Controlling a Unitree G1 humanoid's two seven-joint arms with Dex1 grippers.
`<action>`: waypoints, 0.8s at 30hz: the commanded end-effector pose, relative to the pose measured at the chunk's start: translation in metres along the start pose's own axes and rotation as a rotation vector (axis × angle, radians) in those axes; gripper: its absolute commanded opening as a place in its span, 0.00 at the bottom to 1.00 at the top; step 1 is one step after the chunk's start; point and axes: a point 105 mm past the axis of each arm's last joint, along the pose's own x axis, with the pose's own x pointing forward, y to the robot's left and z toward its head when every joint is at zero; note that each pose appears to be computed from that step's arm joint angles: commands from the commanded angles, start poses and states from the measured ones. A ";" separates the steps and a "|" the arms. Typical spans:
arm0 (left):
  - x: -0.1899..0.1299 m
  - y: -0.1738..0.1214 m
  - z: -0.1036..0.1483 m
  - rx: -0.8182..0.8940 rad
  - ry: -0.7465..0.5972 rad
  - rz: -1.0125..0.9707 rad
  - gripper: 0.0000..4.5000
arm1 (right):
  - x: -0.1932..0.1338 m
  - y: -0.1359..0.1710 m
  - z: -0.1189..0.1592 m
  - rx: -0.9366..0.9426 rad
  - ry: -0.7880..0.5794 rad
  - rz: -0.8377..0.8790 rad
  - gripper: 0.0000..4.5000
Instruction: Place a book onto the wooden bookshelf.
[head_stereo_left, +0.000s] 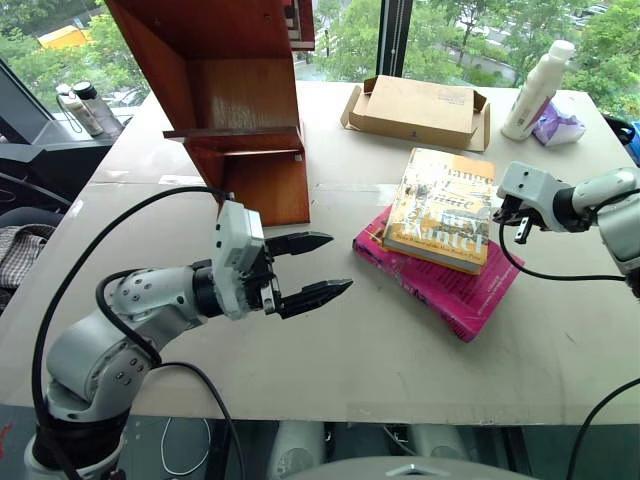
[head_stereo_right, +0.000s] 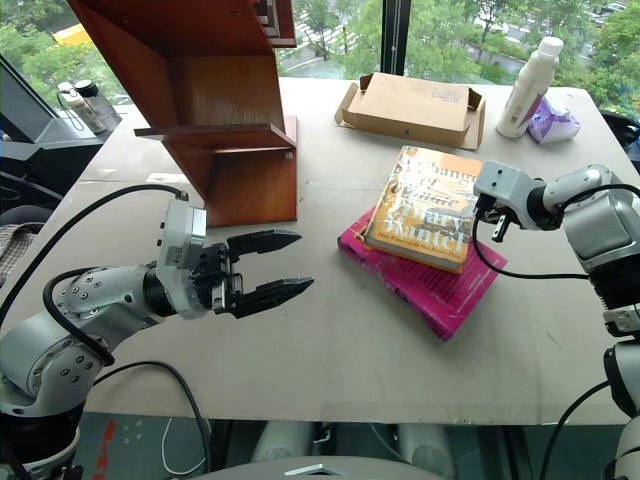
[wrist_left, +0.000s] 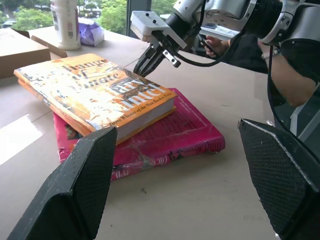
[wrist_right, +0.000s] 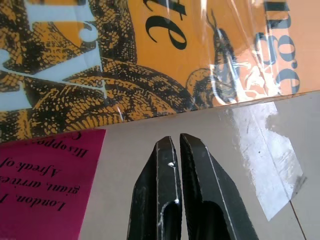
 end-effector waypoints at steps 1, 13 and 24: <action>-0.004 0.002 0.005 0.039 -0.009 0.024 0.89 | -0.024 -0.006 0.015 0.002 -0.066 -0.031 0.00; -0.005 0.005 0.000 0.045 -0.002 0.039 0.89 | -0.013 0.019 0.047 0.096 -0.198 -0.027 0.00; -0.004 0.005 -0.002 0.043 -0.004 0.042 0.89 | 0.004 -0.022 0.005 0.153 -0.006 -0.251 0.00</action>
